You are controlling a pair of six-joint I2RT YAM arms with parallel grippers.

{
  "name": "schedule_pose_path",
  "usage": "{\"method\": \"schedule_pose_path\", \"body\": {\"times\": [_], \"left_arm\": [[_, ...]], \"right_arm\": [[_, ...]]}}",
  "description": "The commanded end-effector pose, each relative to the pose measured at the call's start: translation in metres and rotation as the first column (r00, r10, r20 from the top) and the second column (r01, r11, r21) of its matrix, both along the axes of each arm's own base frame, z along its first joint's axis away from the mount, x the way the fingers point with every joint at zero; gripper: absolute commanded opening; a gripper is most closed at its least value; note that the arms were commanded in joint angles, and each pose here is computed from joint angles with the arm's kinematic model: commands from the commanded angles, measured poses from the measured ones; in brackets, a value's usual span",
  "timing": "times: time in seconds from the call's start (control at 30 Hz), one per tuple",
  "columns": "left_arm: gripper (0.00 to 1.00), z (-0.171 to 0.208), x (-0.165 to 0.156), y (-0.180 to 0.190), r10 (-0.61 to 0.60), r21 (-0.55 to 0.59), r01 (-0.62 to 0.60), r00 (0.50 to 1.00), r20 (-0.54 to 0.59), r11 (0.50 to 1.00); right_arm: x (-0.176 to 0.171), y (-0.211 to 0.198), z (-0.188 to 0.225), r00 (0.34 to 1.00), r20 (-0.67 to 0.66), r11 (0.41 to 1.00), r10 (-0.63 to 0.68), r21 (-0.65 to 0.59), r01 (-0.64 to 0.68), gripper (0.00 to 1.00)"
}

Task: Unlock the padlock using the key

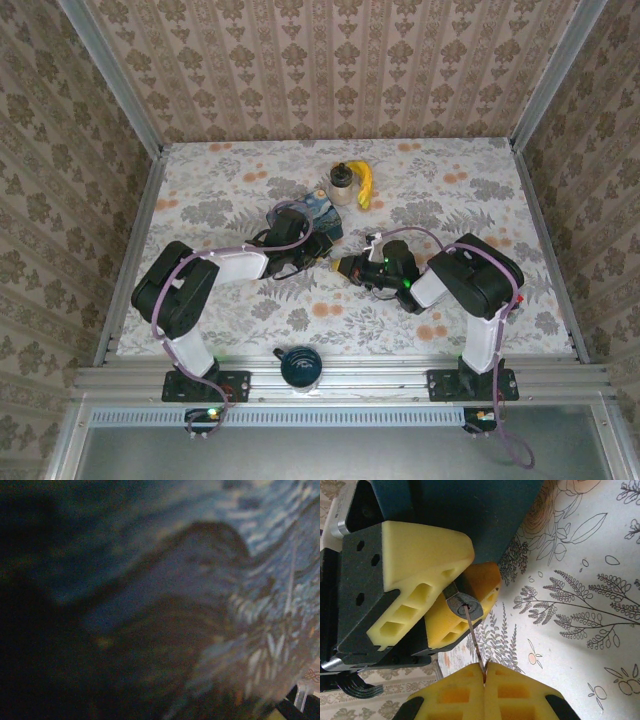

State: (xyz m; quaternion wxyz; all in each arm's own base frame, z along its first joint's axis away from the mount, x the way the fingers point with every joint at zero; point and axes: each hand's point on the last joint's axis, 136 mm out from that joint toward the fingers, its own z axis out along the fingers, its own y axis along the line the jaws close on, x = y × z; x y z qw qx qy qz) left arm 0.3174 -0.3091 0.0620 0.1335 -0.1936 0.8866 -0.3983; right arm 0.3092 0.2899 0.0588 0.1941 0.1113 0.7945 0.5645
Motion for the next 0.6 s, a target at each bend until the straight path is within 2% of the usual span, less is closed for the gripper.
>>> {"method": "schedule_pose_path", "body": {"times": [0.0, 0.57], "left_arm": [[0.15, -0.0203, -0.0236, 0.0010, -0.020, -0.023, 0.017, 0.988, -0.150, 1.000], [0.15, -0.0191, -0.0234, 0.0002, -0.025, -0.024, 0.022, 0.989, -0.145, 0.999]], "right_arm": [[0.0110, 0.0001, 0.0029, 0.999, 0.026, 1.000, -0.026, 0.005, 0.026, 0.00], [0.0162, -0.0015, -0.0032, 1.000, 0.006, 0.999, -0.030, -0.029, 0.030, 0.00]]}}
